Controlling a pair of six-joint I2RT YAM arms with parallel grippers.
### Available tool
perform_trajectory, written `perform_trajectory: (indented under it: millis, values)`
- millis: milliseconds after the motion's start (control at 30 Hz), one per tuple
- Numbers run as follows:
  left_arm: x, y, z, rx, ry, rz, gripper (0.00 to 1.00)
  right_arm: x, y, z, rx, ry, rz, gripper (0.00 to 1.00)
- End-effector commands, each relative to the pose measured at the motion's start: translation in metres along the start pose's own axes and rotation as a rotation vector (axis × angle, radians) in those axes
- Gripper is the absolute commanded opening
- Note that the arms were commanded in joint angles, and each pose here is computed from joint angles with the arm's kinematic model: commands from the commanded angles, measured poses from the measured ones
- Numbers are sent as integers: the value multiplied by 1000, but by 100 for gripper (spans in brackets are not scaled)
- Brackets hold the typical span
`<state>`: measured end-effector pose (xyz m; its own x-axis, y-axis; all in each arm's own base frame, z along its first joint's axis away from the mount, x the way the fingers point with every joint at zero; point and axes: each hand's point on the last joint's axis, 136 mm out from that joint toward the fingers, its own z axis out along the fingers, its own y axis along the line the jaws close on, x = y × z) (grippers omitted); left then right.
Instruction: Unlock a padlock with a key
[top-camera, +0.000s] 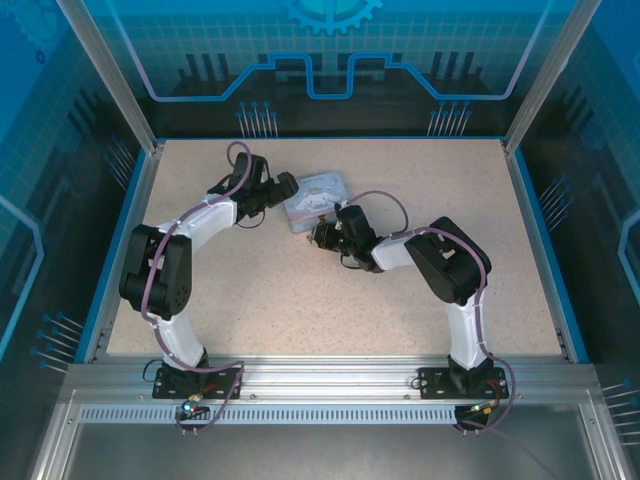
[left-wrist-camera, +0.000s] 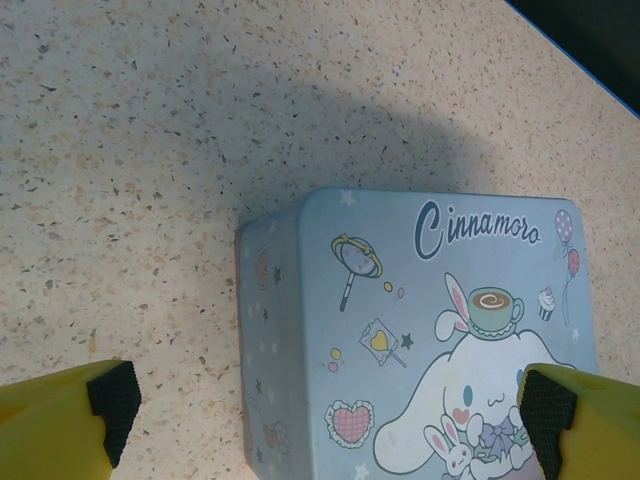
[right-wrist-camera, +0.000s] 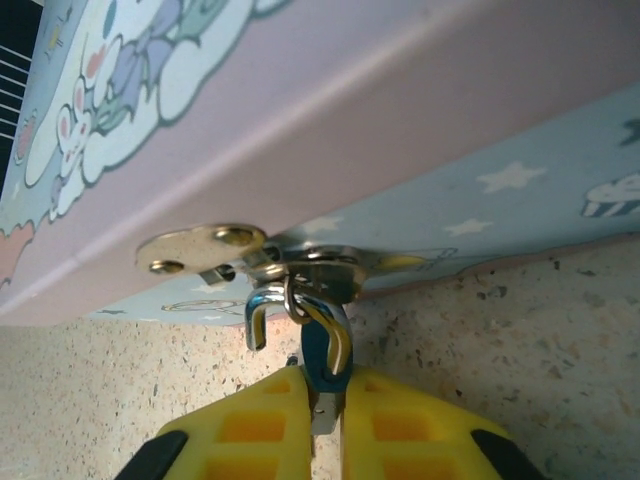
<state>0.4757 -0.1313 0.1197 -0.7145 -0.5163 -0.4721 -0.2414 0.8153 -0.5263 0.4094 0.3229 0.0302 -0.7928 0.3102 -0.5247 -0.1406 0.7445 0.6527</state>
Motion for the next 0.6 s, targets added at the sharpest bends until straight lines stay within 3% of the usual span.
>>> perform_trajectory:
  millis: [0, 200, 567]
  values:
    - [-7, -5, -2, 24, -5, -16, 99, 23, -19, -3, 67, 51, -14, 7]
    - [-6, 1, -2, -11, -1, -8, 99, 18, -15, -16, 53, 60, -25, 0]
    - [-1, 25, -3, -151, 34, 45, 99, 18, -15, -26, 32, 93, 86, 0]
